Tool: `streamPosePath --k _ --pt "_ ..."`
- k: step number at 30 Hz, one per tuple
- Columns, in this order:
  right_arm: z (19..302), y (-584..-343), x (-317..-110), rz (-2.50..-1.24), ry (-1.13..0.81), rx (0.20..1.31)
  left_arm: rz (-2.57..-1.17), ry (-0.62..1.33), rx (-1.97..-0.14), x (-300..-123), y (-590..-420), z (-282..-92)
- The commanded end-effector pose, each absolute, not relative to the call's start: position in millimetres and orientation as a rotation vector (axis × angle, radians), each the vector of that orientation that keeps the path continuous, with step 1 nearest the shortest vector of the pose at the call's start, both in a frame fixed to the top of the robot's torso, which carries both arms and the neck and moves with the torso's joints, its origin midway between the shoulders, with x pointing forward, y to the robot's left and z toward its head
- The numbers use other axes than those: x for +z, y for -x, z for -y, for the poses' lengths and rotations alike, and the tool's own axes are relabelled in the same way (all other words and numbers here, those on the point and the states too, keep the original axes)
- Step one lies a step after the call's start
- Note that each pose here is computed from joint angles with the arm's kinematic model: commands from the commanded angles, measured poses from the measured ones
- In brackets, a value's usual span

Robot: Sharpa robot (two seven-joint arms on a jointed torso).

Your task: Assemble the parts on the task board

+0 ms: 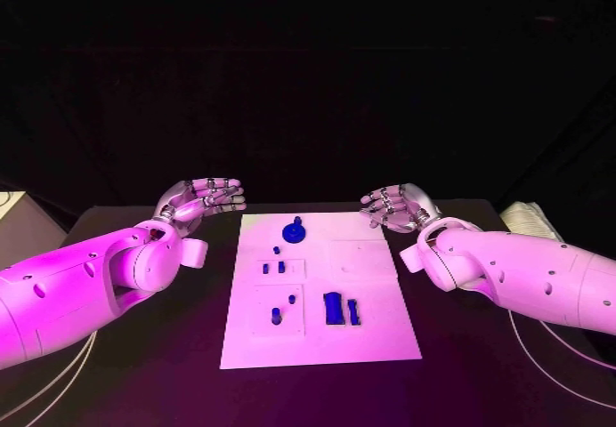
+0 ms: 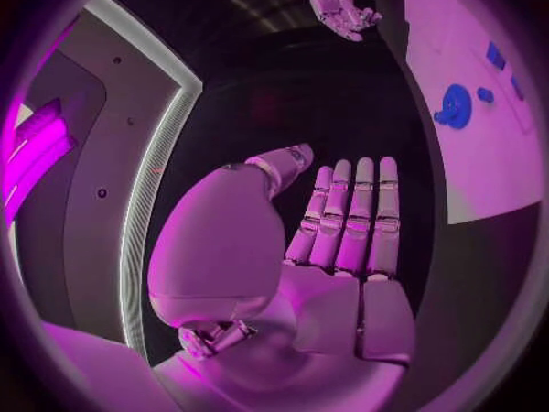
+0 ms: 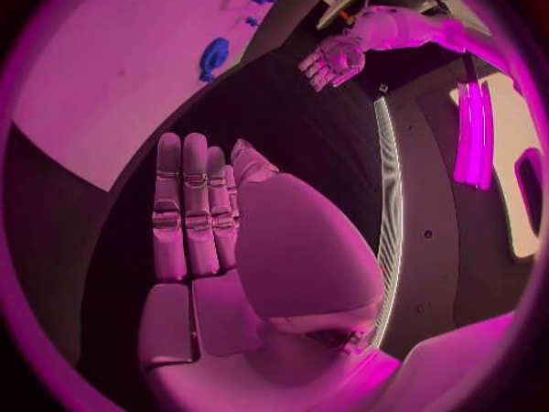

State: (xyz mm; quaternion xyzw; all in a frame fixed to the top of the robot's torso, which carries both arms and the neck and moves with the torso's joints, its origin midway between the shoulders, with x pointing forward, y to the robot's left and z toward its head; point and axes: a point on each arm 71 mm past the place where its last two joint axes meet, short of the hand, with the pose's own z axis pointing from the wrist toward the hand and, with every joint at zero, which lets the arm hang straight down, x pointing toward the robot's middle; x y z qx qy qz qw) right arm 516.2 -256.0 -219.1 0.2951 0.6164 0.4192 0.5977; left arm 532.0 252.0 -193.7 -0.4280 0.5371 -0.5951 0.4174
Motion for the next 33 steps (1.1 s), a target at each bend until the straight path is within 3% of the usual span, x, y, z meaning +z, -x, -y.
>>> streamPosePath --k 1,2,3,12,24,33 --pt "259 -525 -218 -1.395 -0.787 1.144 -1.243 1.105 -1.47 -192.8 -538.2 -255.3" --pt "259 -523 -219 -1.418 -0.714 0.996 -1.328 1.083 -1.482 -194.6 -535.5 -251.9" --pt "259 -522 -219 -1.417 -0.717 0.997 -1.327 1.083 -1.481 -194.8 -535.3 -251.6" --pt "240 -509 -222 -1.362 -0.834 1.077 -1.301 1.112 -1.436 -202.6 -523.1 -238.9" --pt "198 -468 -224 -1.234 -1.158 1.216 -1.235 1.189 -1.282 -220.6 -478.1 -202.7" --pt "192 -462 -224 -1.218 -1.209 1.229 -1.218 1.209 -1.229 -224.2 -461.9 -192.5"
